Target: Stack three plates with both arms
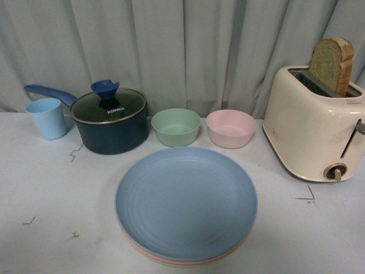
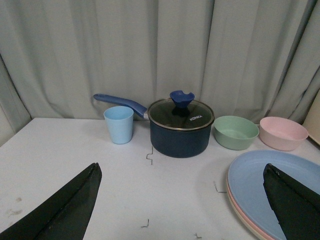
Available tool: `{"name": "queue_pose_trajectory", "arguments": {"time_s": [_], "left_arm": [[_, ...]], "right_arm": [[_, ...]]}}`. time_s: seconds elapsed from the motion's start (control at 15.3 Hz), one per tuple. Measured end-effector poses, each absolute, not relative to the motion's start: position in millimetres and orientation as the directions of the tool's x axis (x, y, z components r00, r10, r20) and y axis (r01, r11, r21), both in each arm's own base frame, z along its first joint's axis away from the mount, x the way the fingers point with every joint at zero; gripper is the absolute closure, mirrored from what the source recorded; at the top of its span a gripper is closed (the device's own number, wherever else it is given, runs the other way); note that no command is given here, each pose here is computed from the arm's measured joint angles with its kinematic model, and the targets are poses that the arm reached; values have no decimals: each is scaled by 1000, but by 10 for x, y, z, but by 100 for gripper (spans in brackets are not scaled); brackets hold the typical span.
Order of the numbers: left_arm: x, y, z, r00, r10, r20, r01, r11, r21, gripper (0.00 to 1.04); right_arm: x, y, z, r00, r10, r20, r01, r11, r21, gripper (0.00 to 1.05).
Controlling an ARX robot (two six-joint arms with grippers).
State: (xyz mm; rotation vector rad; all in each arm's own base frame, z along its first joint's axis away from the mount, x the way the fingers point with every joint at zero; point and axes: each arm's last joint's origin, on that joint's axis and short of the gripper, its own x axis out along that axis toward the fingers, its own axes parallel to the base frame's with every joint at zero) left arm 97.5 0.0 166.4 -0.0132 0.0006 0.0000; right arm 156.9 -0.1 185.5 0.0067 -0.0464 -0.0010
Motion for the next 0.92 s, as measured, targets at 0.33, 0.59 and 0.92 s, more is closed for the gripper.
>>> {"name": "queue_pose_trajectory", "arguments": {"time_s": [0.33,0.59,0.92], "left_arm": [[975,0,1664,1000,0,-1,0,1000,-14,7],[975,0,1664,1000,0,-1,0,1000,-14,7],[975,0,1664,1000,0,-1,0,1000,-14,7]], "right_arm": [[1295,-1,1682,1000,-2,1,2,1000,5,103],[1198,-1,1701,1000,-2,10,1,1000,5,103],[1126,-1,1704,1000,-2,13,1,1000,5,103]]}}
